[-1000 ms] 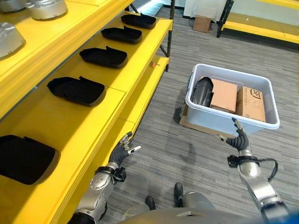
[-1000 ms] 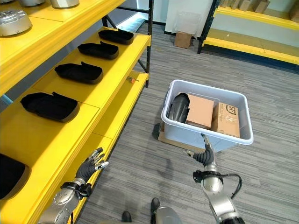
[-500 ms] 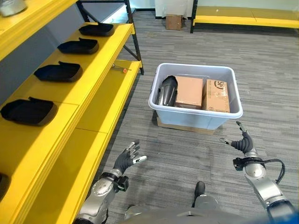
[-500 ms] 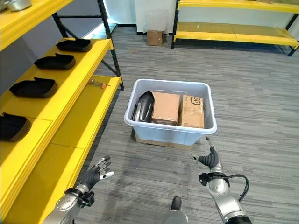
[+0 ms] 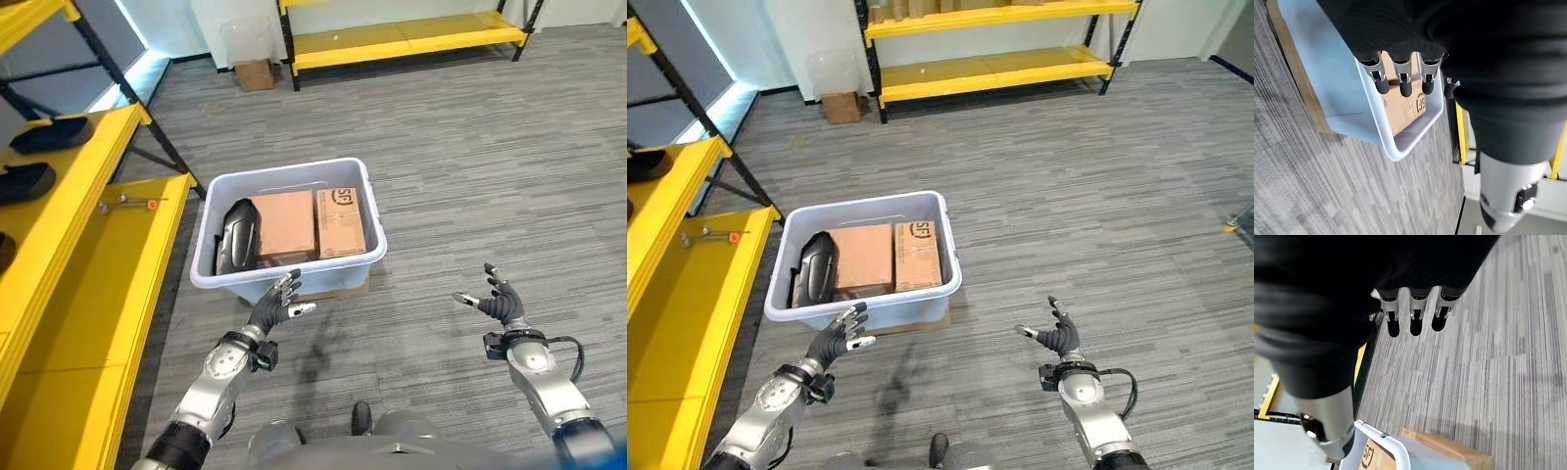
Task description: Move parts from the plastic box to the shelf.
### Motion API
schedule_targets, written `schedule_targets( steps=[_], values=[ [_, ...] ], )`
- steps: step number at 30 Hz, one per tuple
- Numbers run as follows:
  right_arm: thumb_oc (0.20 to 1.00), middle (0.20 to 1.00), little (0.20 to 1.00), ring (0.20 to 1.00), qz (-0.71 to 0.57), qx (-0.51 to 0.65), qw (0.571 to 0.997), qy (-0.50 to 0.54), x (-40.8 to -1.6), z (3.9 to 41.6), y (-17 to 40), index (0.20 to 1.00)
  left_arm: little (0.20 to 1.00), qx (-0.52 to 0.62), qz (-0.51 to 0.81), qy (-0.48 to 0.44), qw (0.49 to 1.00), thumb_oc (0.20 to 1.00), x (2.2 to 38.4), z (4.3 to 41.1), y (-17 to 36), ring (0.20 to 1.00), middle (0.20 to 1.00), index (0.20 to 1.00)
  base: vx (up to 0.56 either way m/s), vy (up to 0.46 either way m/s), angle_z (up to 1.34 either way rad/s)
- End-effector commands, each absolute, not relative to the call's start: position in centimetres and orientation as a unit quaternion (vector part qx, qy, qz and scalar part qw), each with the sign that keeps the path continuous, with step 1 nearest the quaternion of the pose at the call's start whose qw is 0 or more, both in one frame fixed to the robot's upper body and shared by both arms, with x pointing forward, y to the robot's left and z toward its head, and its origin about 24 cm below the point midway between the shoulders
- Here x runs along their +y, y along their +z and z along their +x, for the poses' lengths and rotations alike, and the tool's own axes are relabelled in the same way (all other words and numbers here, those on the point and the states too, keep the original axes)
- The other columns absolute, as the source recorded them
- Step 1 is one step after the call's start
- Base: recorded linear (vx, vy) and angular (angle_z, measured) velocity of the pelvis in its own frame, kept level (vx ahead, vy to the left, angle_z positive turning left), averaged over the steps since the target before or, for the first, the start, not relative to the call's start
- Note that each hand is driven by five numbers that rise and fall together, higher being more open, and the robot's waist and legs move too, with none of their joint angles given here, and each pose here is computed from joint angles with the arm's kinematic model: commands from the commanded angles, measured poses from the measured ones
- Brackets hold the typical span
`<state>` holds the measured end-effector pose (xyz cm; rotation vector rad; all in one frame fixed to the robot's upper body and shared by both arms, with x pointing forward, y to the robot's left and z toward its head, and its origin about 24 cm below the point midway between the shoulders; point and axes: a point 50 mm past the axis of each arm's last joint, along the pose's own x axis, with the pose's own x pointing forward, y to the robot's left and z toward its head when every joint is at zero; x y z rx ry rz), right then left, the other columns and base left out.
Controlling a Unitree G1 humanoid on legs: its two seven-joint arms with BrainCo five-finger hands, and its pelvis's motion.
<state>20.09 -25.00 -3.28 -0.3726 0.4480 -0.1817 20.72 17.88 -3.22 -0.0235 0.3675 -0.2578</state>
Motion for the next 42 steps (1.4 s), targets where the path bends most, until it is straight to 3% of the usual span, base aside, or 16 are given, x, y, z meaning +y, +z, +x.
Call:
schedule_targets(
  steps=[1,11,26,42],
  values=[
    [1.000,1.000,1.000,1.000,-0.183,0.157,0.968,-0.063,-24.9,21.7,-0.5,1.000,1.000,0.138,0.016,-0.116,0.984,1.000,19.1,21.3,-1.6,1.000,1.000,1.000,0.41,0.286,-0.69],
    [1.000,1.000,1.000,1.000,-0.164,0.153,0.974,0.000,-22.1,21.9,-0.8,1.000,1.000,0.153,0.032,-0.126,0.980,1.000,19.3,21.0,-2.6,1.000,1.000,1.000,0.30,0.319,-0.17],
    [1.000,1.000,1.000,1.000,-0.160,0.131,0.978,-0.007,-20.2,23.3,-0.4,1.000,1.000,0.163,0.035,-0.114,0.979,1.000,20.4,20.4,-2.8,1.000,1.000,1.000,0.11,0.192,0.15],
    [1.000,1.000,1.000,1.000,-0.174,0.215,0.961,-0.016,-22.0,21.1,-2.9,1.000,1.000,0.161,0.016,-0.089,0.983,1.000,20.2,19.5,-2.8,1.000,1.000,1.000,0.04,-0.095,0.03]
  ],
)
